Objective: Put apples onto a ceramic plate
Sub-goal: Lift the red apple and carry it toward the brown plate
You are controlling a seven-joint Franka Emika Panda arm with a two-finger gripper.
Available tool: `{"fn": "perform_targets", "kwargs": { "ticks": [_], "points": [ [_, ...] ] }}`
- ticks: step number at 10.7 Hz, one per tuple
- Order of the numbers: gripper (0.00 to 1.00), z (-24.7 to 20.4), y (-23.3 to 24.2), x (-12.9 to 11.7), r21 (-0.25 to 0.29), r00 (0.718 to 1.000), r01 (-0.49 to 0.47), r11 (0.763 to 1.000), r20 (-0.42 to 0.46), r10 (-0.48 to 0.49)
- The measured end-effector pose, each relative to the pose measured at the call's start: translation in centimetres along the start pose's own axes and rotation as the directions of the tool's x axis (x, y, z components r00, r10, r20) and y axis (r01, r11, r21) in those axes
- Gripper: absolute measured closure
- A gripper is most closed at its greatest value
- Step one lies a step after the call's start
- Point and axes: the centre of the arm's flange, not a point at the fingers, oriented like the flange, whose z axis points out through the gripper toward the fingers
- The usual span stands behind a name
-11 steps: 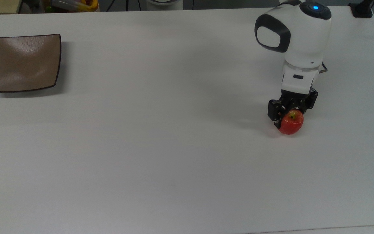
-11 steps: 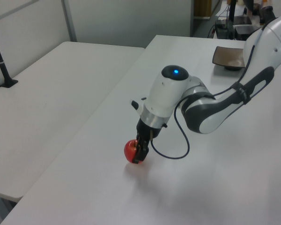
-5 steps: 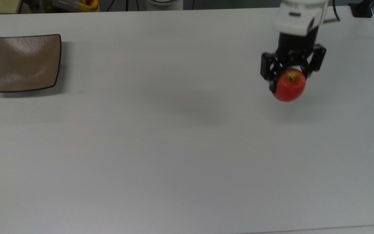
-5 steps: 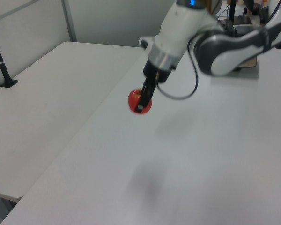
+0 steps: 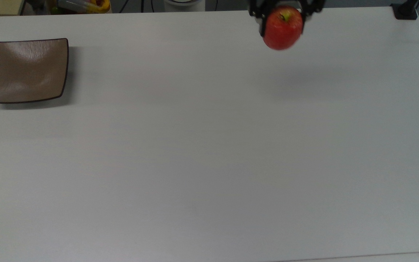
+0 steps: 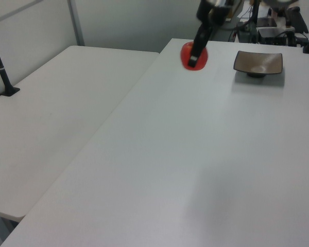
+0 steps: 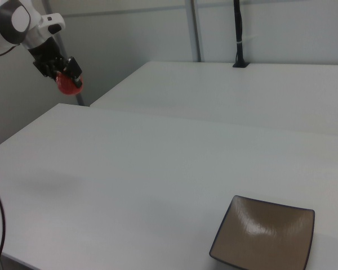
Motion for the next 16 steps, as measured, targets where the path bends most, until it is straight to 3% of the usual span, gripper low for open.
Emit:
{"fn": "perform_targets", "kwargs": {
  "ticks": [3,6,11,16],
  "points": [
    [0.26,-1.7,5.9,-2.6,0.033,0.992,0.072,0.997,0.097,-0.075],
    [0.26,-1.1,11.6,-2.4,0.042,0.987,0.102,0.994,0.118,-0.106],
    [0.26,-2.0,30.3,-4.0,-0.002,0.985,0.13,0.991,0.116,-0.129],
    [0.26,5.1,44.9,-8.4,-0.018,0.973,0.112,0.994,0.207,-0.106]
  ]
}}
